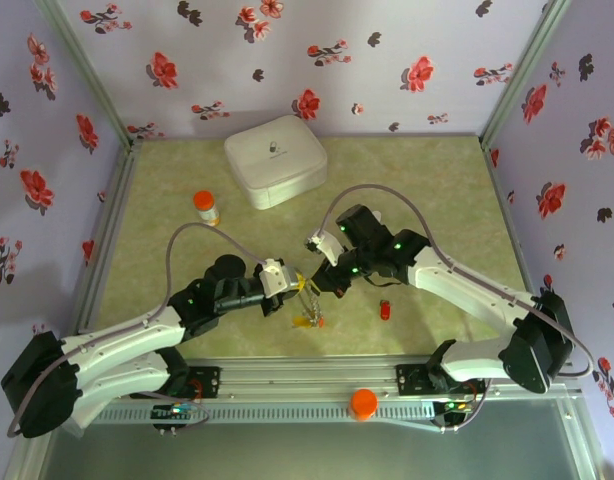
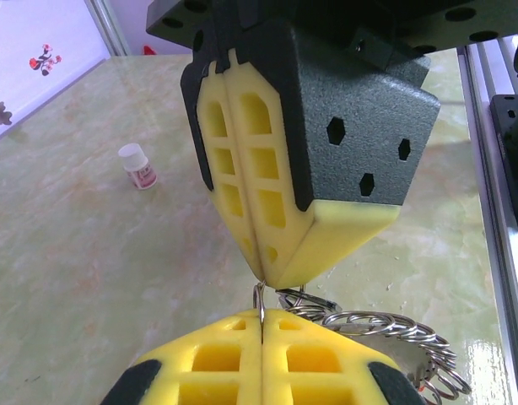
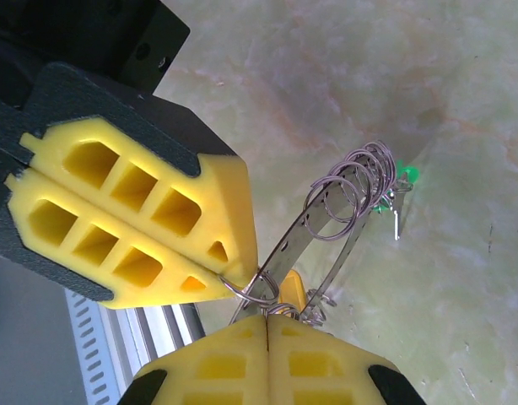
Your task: Put the keys on the keyring
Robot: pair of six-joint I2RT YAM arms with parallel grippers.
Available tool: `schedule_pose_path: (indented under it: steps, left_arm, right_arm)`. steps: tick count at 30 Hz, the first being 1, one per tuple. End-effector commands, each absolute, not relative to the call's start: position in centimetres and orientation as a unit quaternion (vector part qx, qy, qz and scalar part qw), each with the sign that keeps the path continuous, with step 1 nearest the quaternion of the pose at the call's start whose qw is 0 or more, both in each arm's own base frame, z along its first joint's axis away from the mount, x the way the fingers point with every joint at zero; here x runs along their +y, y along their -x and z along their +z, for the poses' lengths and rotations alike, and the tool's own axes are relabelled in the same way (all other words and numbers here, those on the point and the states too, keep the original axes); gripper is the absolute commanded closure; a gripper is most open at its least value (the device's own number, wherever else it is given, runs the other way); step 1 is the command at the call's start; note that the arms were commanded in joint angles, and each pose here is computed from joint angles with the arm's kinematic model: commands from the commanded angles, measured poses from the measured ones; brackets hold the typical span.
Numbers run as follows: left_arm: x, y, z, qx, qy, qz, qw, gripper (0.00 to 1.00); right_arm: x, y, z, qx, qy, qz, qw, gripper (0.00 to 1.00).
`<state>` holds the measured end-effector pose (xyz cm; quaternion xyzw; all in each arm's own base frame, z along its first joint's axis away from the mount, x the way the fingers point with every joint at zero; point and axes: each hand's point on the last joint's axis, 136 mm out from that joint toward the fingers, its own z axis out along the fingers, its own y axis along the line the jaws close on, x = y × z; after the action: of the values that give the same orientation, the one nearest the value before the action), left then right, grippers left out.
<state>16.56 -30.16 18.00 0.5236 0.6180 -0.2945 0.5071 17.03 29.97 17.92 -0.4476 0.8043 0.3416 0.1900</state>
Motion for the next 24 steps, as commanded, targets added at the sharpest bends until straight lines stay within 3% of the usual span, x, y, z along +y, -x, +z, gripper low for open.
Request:
schedule_pose_path:
  steps: [1, 8, 24]
  left_arm:
    - [-30.4, -15.9, 19.4, 0.585, -0.534, -0.304, 0.53, 1.0]
    - [-30.5, -16.0, 19.1, 0.591, -0.531, -0.305, 0.524, 1.0]
    - [-30.3, -15.6, 19.1, 0.582, -0.54, -0.302, 0.528, 1.0]
  right_arm:
    - [30.3, -18.0, 19.6, 0.801, 0.436, 0.352, 0.211, 1.0]
    - [30.6, -16.8, 20.5, 0.777, 0.455, 0.381, 0.209, 1.0]
    - [30.1, -18.8, 19.6, 0.81, 0.423, 0.339, 0.225, 1.0]
